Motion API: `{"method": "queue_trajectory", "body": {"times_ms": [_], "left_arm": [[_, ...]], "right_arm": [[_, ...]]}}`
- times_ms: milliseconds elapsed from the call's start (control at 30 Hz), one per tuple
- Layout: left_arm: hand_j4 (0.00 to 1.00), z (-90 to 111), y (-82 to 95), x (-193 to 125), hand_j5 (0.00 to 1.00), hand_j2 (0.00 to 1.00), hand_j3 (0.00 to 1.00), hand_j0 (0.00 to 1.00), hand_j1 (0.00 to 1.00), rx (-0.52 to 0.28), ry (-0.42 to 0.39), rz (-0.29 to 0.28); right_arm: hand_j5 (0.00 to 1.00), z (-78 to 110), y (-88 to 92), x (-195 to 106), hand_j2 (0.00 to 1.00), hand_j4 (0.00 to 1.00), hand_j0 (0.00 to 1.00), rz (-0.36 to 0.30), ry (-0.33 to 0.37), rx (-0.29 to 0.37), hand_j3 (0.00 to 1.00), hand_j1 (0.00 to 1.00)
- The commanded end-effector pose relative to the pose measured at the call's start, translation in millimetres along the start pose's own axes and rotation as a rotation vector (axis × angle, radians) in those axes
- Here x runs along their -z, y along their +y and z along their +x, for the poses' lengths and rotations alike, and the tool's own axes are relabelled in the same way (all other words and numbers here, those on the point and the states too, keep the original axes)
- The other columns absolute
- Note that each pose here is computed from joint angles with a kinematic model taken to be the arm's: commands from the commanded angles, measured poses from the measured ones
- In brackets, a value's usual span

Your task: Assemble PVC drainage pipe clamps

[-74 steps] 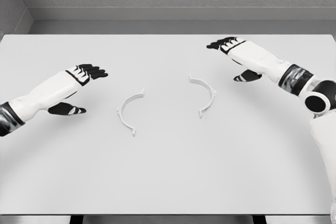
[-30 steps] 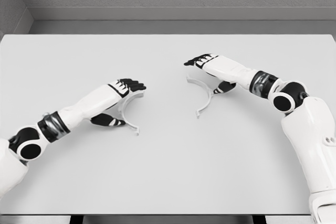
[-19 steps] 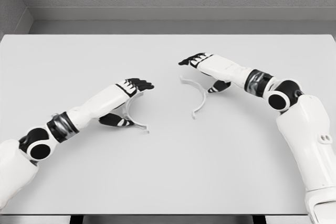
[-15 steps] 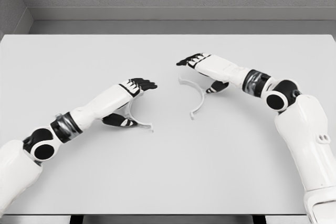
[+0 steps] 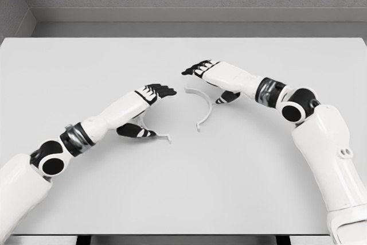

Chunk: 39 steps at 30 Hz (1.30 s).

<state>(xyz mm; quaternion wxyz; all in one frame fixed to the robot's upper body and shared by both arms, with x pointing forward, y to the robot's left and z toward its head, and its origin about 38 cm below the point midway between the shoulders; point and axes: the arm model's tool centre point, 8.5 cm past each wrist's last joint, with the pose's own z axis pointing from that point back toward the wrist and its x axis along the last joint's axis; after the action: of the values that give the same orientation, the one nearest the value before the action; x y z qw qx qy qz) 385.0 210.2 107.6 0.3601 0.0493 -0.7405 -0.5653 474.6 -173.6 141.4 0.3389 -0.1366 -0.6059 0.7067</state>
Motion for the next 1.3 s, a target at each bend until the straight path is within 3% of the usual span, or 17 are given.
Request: {"method": "queue_trajectory", "body": {"times_ms": [0,233,567,667,733,833,867,933,1000,1067,1100,1167,1267], "left_arm": [[1.00,-7.1,9.7,-12.5,1.00,1.00,1.00,1.00,1.00,0.019,0.022,-0.008],[1.00,-34.4,49.0,-52.5,1.00,1.00,1.00,1.00,1.00,0.107,0.126,-0.008],[1.00,-37.3,30.6,-39.9,1.00,1.00,1.00,1.00,1.00,0.062,0.128,-0.002],[1.00,-35.6,27.3,-36.8,1.00,1.00,1.00,1.00,1.00,0.056,0.122,0.000],[1.00,-35.1,25.9,-36.1,1.00,1.00,1.00,1.00,1.00,0.055,0.121,-0.003],[1.00,-35.0,25.1,-35.4,1.00,1.00,1.00,1.00,1.00,0.054,0.120,-0.003],[1.00,-35.2,23.6,-34.9,1.00,1.00,1.00,1.00,1.00,0.050,0.121,-0.003],[1.00,-34.3,17.7,-31.3,1.00,1.00,1.00,1.00,1.00,0.036,0.117,-0.005],[1.00,-34.6,15.7,-30.5,1.00,1.00,1.00,1.00,1.00,0.031,0.118,-0.005],[1.00,-35.0,15.5,-30.8,1.00,1.00,1.00,1.00,1.00,0.031,0.119,-0.005],[1.00,-34.2,11.8,-28.3,1.00,1.00,1.00,1.00,1.00,0.022,0.117,-0.006],[1.00,-34.0,11.5,-27.8,1.00,1.00,1.00,1.00,1.00,0.021,0.116,-0.005],[1.00,-32.8,10.5,-24.5,1.00,1.00,1.00,1.00,1.00,0.015,0.111,0.002]], "right_arm": [[1.00,2.1,-1.8,0.9,1.00,1.00,1.00,-0.006,-0.005,0.002,1.00,1.00],[1.00,7.2,-1.0,8.8,1.00,1.00,1.00,0.001,-0.017,0.002,1.00,1.00],[1.00,21.0,-1.3,22.1,1.00,1.00,1.00,0.005,-0.041,0.002,1.00,1.00],[1.00,15.0,-6.0,17.2,1.00,1.00,1.00,-0.013,-0.027,0.008,1.00,1.00],[1.00,-13.4,-36.7,-13.3,1.00,1.00,1.00,-0.100,0.044,0.008,1.00,1.00],[1.00,-15.1,-94.0,-70.3,1.00,1.00,1.00,-0.216,0.052,-0.064,1.00,1.00],[1.00,-14.3,-97.1,-88.6,1.00,1.00,1.00,-0.233,0.041,-0.071,1.00,1.00],[1.00,-1.4,-77.8,-129.0,1.00,1.00,1.00,-0.210,0.010,-0.083,1.00,1.00],[1.00,4.7,-55.1,-162.0,1.00,1.00,1.00,-0.227,0.022,-0.068,1.00,1.00],[1.00,3.3,-51.9,-170.6,1.00,1.00,1.00,-0.235,0.041,-0.062,1.00,1.00],[1.00,-15.1,-45.9,-220.8,1.00,1.00,1.00,-0.306,0.164,-0.021,1.00,1.00],[1.00,-19.2,-35.3,-231.5,1.00,1.00,1.00,-0.300,0.197,0.002,1.00,1.00],[1.00,-21.7,-37.6,-234.9,1.00,1.00,1.00,-0.319,0.209,0.005,1.00,1.00]]}}
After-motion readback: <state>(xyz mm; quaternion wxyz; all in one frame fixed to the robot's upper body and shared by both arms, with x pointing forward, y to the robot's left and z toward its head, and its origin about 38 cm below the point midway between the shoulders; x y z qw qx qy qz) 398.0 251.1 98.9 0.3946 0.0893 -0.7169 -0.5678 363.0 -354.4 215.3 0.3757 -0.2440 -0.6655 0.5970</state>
